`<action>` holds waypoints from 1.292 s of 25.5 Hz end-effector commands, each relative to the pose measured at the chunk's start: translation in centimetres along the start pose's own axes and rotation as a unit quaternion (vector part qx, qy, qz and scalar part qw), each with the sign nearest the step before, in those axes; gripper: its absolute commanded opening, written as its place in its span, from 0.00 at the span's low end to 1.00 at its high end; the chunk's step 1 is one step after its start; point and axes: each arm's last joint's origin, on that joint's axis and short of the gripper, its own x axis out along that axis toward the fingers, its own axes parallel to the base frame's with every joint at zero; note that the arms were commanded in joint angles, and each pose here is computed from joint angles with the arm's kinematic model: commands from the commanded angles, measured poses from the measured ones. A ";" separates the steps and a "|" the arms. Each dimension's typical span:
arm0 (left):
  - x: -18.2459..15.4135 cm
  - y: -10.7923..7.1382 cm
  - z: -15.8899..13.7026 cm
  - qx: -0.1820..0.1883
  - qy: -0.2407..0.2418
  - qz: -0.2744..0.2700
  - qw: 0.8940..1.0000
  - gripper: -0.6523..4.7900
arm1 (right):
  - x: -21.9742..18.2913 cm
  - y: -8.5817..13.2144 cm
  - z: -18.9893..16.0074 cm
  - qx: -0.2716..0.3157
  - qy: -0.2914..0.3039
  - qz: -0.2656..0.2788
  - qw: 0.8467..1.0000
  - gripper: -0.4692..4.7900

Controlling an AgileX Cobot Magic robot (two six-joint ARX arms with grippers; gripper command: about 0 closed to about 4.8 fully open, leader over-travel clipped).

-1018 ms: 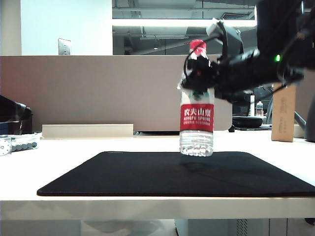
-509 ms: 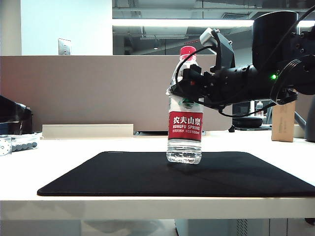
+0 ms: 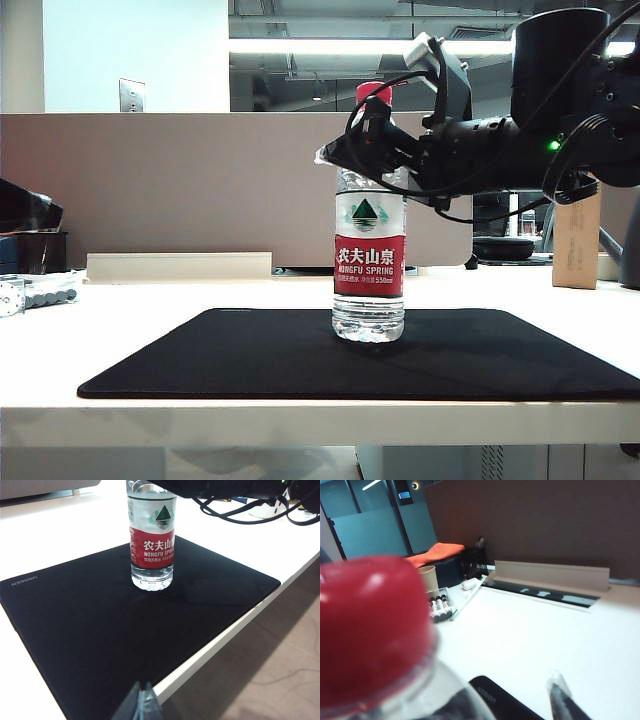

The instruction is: Stand the plastic bottle up on the black mouse pad.

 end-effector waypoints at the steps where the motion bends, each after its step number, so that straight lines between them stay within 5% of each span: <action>1: 0.0 0.0 0.3 0.000 -0.008 -0.001 1.000 0.12 | 0.0 0.3 1.2 -0.017 -0.044 0.021 0.999 0.93; 11: -0.2 0.1 0.4 0.000 -0.018 0.005 1.000 0.12 | -0.3 1.4 6.0 0.009 -0.141 0.053 0.989 0.99; 14: -0.4 0.6 0.6 -0.002 -0.030 0.026 0.999 0.12 | -0.6 2.0 8.1 -0.006 -0.171 0.061 0.983 0.92; 16: -0.5 1.1 0.7 -0.005 -0.038 0.052 0.998 0.12 | -1.1 2.6 9.6 -0.018 -0.193 0.068 0.979 0.68; 17: -0.6 1.3 0.7 -0.006 -0.040 0.065 0.997 0.12 | -1.5 2.9 10.4 -0.023 -0.203 0.071 0.976 0.47; 18: -0.7 1.6 0.7 -0.008 -0.045 0.082 0.996 0.12 | -2.0 3.2 11.3 -0.031 -0.216 0.073 0.973 0.15; 19: -0.8 1.8 0.8 -0.009 -0.047 0.094 0.994 0.12 | -2.4 3.4 12.0 -0.036 -0.226 0.074 0.971 0.08; 25: -1.6 3.8 0.7 -0.021 -0.048 0.203 0.978 0.12 | -6.3 5.2 16.8 -0.066 -0.282 0.064 0.955 0.07; 30: -2.5 5.3 0.5 -0.032 -0.046 0.287 0.956 0.12 | -11.2 7.1 17.2 -0.013 -0.269 -0.055 0.961 0.07; 33: -2.9 5.8 0.4 -0.036 -0.045 0.320 0.946 0.12 | -13.9 8.2 16.3 0.018 -0.204 -0.105 0.973 0.07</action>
